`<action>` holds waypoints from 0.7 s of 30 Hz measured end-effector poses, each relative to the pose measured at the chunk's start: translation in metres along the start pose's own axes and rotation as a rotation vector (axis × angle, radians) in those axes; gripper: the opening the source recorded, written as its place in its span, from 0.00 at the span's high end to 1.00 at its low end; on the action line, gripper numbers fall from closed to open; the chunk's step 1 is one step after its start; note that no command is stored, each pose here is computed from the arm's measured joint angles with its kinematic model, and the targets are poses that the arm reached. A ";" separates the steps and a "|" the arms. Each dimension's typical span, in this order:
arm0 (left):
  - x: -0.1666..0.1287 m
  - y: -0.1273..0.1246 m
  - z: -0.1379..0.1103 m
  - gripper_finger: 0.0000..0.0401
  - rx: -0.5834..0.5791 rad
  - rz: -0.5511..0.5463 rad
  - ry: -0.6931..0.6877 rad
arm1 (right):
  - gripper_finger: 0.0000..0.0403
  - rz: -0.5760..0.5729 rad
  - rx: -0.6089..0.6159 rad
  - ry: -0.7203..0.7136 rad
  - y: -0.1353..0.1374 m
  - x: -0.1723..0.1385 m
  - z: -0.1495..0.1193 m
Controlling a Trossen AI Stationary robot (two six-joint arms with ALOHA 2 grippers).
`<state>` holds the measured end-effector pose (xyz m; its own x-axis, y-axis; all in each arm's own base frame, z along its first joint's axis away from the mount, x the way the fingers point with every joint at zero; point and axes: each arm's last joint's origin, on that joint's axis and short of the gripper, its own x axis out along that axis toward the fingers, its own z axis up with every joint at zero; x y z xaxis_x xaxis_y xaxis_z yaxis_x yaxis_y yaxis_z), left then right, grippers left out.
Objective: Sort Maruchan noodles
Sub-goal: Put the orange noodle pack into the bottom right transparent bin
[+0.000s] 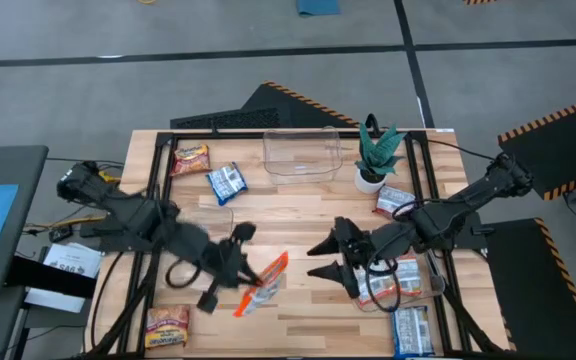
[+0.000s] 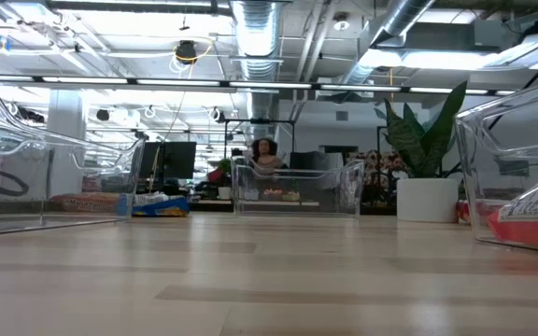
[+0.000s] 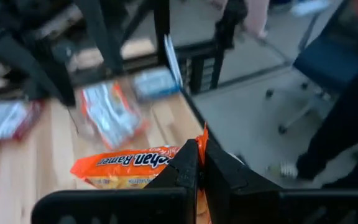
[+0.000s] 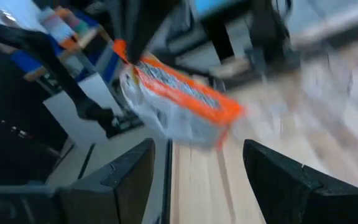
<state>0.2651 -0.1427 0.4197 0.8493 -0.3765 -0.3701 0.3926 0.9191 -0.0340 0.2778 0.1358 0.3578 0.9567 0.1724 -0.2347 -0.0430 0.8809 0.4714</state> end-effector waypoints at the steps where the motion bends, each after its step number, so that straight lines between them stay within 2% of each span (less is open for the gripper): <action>1: 0.000 0.005 0.002 1.00 -0.003 -0.026 -0.019 | 0.33 0.020 -0.025 -0.017 0.000 0.000 0.003; 6: 0.007 0.017 0.002 1.00 -0.010 -0.135 -0.017 | 0.33 0.042 -0.156 0.029 -0.001 0.002 0.016; 11: 0.012 0.023 0.003 1.00 0.025 -0.124 -0.030 | 0.33 0.038 -0.214 0.055 -0.007 0.011 0.028; 14: 0.015 0.024 0.000 1.00 0.032 -0.122 -0.011 | 0.33 0.039 -0.254 0.135 -0.010 0.022 0.023; 21: 0.023 0.028 -0.003 1.00 0.042 -0.100 0.007 | 0.33 0.067 -0.391 0.211 -0.007 0.050 0.021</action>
<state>0.2951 -0.1251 0.4075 0.8025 -0.4652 -0.3736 0.4899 0.8712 -0.0325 0.3316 0.1287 0.3608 0.8704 0.2847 -0.4018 -0.2469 0.9583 0.1442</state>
